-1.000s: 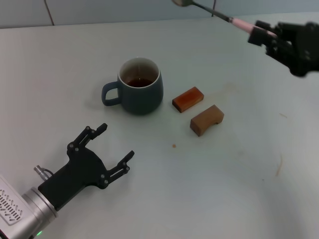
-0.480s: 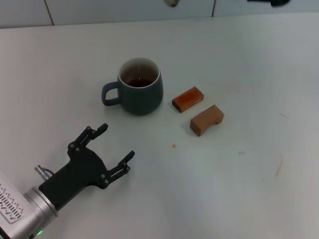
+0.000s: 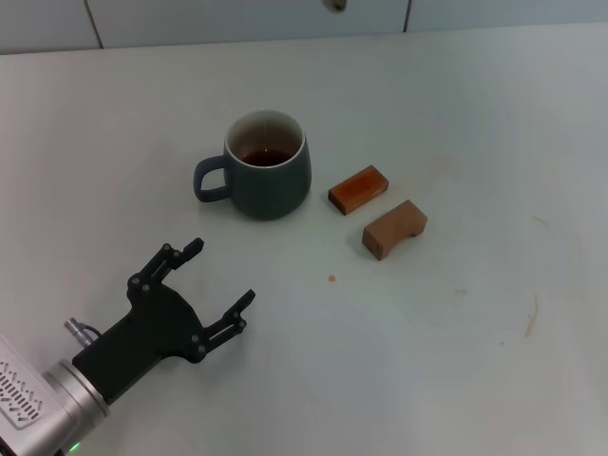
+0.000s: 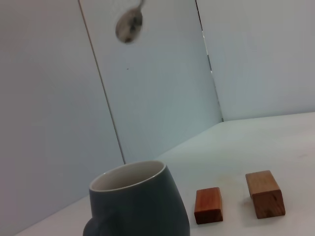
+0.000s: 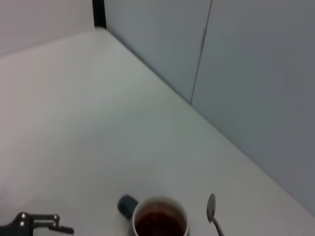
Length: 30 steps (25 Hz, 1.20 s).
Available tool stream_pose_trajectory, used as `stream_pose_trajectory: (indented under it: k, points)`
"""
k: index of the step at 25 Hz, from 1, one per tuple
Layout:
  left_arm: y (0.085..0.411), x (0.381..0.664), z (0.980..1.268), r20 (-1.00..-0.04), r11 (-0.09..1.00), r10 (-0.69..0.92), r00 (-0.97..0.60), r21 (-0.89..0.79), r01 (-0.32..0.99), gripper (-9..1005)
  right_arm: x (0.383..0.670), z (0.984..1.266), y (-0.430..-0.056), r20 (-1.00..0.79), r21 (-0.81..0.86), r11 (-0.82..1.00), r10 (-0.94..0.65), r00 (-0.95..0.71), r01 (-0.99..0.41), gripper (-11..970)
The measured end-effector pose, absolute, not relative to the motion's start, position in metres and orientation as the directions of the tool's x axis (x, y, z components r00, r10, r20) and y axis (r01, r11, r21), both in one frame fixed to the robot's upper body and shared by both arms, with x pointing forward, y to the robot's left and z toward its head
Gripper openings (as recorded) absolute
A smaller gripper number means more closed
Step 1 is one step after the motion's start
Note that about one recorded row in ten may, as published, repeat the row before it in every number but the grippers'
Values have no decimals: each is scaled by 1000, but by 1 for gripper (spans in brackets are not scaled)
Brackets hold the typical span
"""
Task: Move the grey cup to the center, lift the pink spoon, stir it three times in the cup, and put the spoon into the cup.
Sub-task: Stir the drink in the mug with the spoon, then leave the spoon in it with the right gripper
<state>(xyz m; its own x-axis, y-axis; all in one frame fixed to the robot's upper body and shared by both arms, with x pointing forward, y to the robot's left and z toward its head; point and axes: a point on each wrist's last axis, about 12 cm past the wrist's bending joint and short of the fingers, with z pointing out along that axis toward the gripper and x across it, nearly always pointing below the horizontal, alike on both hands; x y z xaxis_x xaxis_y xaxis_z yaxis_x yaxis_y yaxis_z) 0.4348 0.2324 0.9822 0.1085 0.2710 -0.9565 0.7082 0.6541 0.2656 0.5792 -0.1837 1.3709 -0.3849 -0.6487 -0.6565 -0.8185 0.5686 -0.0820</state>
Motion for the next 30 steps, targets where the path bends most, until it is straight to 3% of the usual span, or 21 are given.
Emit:
stream_pose_trajectory:
  k: [14, 30]
  points:
    - [232, 436, 983, -957, 656, 270, 108, 265, 706, 850, 615, 1371, -124, -492, -63, 490, -773, -400, -869, 125]
    - [232, 436, 982, -957, 655, 270, 107, 265, 707, 850, 641, 1323, -80, -356, -42, 451, -841, -409, -891, 126]
